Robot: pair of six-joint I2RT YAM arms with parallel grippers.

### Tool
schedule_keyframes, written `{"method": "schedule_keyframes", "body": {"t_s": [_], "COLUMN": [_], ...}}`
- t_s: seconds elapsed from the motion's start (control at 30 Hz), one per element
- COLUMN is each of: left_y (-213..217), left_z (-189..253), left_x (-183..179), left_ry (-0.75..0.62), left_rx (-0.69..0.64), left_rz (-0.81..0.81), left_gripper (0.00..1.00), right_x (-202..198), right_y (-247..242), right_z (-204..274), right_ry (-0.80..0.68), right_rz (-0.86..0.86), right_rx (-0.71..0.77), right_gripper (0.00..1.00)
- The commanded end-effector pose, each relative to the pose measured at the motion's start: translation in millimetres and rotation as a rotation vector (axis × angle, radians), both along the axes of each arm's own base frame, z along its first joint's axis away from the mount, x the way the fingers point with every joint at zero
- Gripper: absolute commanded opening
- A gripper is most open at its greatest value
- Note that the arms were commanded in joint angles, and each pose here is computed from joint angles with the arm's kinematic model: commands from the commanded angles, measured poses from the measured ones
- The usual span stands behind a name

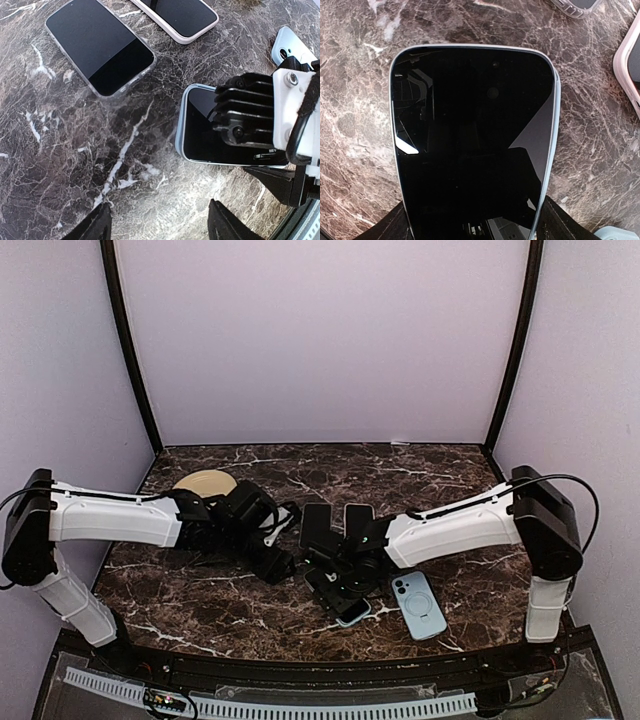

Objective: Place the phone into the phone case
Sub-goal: Adjust the phone with the phone case at the center of the board.

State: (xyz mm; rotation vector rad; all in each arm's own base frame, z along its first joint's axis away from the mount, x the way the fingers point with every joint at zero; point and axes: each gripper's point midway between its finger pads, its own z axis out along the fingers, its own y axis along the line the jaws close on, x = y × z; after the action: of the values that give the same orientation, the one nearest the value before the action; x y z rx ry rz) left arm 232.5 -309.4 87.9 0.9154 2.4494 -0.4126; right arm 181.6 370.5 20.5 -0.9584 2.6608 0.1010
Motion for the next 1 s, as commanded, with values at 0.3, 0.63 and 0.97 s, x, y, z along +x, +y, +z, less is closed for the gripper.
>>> {"method": "schedule_keyframes", "body": {"t_s": [0.3, 0.63, 0.97], "left_y": [-17, -37, -52], "left_z": [5, 21, -8], "left_x": [-7, -10, -24], "left_ry": [0.022, 0.078, 0.333], "left_rx": [-0.214, -0.529, -0.798], "left_rz": [0.046, 0.124, 0.249], "left_gripper": [0.68, 0.86, 0.93], "right_x": [4, 5, 5], "right_y": [4, 13, 16], "right_z": [9, 29, 29], "right_ry": [-0.098, -0.179, -0.186], "right_rz": [-0.027, -0.060, -0.083], "right_rx": [0.096, 0.284, 0.351], "right_gripper": [0.42, 0.35, 0.33]}}
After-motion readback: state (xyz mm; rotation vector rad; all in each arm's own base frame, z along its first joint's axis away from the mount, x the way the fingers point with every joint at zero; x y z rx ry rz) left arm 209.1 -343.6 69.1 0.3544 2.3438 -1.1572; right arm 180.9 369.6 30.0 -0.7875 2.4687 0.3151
